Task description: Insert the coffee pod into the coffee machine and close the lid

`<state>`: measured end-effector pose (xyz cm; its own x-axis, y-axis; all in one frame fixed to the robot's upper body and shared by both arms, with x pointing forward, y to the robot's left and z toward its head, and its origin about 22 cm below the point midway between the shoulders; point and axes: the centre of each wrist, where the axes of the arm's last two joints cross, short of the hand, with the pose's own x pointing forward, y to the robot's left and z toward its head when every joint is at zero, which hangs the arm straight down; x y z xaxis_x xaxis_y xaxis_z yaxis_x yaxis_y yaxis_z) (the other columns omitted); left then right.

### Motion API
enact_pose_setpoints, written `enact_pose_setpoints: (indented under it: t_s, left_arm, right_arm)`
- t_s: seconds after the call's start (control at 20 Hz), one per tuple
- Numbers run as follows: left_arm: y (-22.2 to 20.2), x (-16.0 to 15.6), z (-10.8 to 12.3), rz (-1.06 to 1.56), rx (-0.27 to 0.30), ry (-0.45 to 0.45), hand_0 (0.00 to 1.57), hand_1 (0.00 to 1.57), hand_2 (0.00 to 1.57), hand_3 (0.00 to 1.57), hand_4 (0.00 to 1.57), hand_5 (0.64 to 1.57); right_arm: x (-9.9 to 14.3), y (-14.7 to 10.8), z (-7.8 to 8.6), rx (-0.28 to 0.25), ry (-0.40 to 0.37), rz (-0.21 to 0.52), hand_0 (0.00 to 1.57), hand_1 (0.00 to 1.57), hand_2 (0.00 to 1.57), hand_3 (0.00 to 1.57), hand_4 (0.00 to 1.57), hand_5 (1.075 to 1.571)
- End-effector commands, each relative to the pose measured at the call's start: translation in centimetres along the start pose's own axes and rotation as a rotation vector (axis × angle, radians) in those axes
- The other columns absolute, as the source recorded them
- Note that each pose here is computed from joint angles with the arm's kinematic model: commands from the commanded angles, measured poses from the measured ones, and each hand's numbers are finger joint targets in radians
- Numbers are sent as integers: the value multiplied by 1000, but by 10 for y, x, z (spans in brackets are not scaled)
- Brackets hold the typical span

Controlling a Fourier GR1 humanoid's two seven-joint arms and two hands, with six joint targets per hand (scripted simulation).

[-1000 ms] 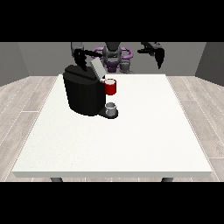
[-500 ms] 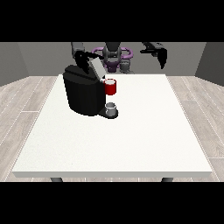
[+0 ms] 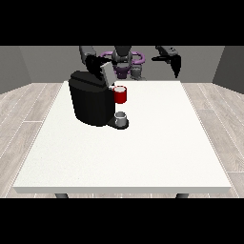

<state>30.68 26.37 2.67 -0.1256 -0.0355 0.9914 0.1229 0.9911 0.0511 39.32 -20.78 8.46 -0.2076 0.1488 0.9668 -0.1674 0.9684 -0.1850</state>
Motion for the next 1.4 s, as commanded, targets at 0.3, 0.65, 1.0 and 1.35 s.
enact_pose_setpoints:
  t_s: [0.3, 0.65, 1.0, 1.35]
  left_arm:
    - [19, 0, 9, -4, 10, 35, 0, 0, 0, 0, 131, 1571]
    - [2, -10, 4, 10, 14, 38, 0, 0, 0, 0, 121, 1571]
    - [5, -9, 8, -6, 5, -4, 0, 0, 0, 0, 0, 1571]
    - [4, -31, 20, 17, 59, -2, 0, 0, 0, 0, 145, 1571]
  right_arm:
    - [4, 20, -11, 59, 32, 50, 0, 0, 0, 0, 140, 1571]
    - [27, 45, -27, 101, -8, 132, 0, 0, 0, 0, 124, 1571]
    - [28, 65, -29, 116, -46, 79, 0, 0, 0, 0, 126, 1571]
    - [-9, 92, 19, 234, -93, -70, 0, 0, 0, 0, 275, 1571]
